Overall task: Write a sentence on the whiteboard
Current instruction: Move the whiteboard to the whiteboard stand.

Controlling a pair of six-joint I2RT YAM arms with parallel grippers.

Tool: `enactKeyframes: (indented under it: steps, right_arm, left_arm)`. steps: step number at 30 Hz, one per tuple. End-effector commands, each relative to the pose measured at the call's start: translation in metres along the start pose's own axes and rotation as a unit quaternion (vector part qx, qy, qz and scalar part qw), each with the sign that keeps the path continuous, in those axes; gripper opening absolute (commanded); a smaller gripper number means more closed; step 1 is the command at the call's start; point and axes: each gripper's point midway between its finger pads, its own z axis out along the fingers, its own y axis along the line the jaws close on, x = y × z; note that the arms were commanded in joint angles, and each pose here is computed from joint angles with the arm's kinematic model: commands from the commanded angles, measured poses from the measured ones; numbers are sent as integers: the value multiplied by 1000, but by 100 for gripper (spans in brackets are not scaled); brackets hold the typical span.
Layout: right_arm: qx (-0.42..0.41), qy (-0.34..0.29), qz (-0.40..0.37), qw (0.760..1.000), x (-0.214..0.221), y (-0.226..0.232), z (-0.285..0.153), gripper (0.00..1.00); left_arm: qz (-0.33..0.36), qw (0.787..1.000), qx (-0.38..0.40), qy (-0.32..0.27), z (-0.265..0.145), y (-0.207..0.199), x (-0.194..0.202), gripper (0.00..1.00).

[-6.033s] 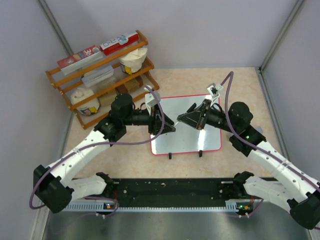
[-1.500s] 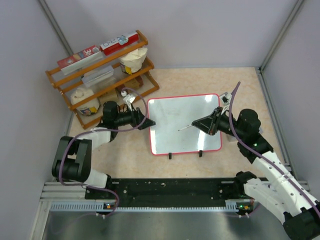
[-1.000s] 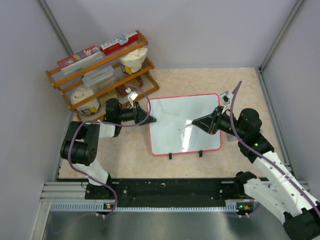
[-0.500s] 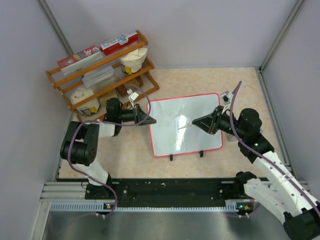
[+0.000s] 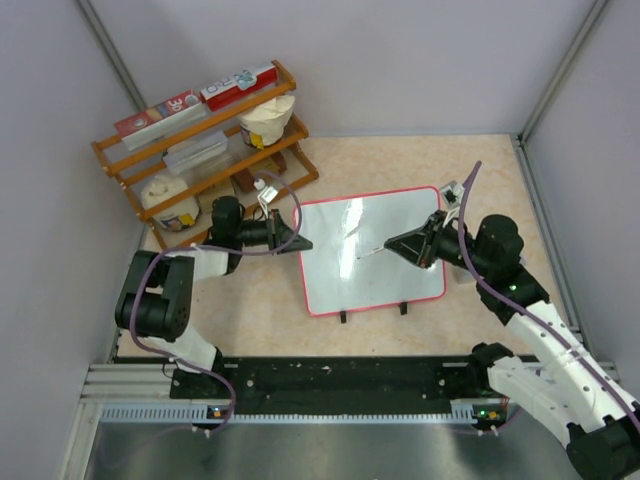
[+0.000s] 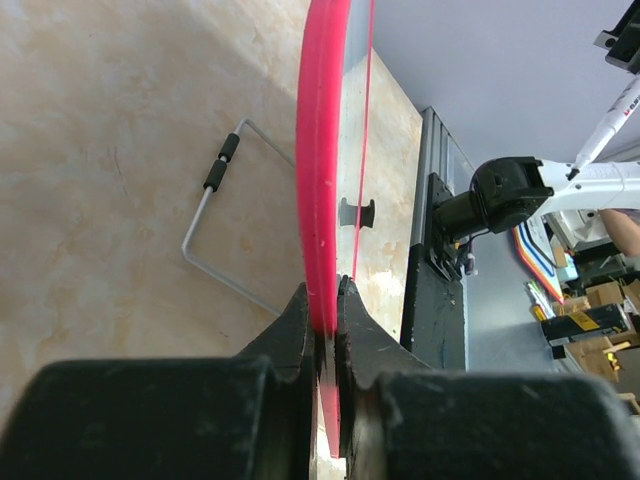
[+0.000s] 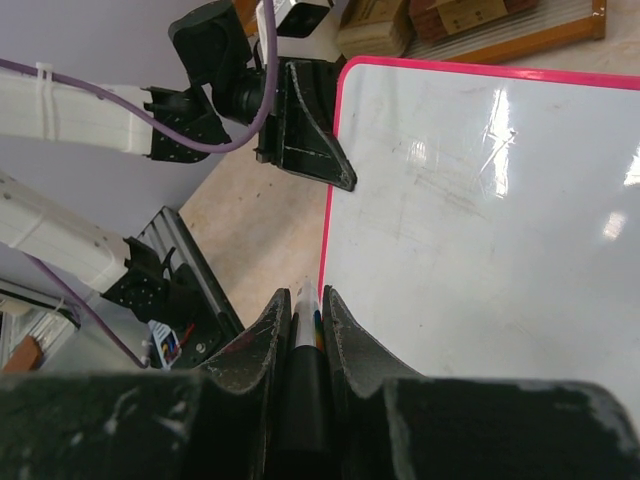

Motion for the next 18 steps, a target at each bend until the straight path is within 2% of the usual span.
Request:
enactKeyframes:
  steps: [1,11,18]
  right_arm:
    - [-14,-31,-26,999,-25,10,2,0]
    - [-18,-30,-22,999,-23,11,6,0]
    - [-18,-32,-22,999,-24,12,4,0]
  left_arm:
    - [29,998,27,44,3,-14,38,0]
    - [18,997,43,69,13,-39,68,0]
    - [22,997,29,63,9,-44,73,0]
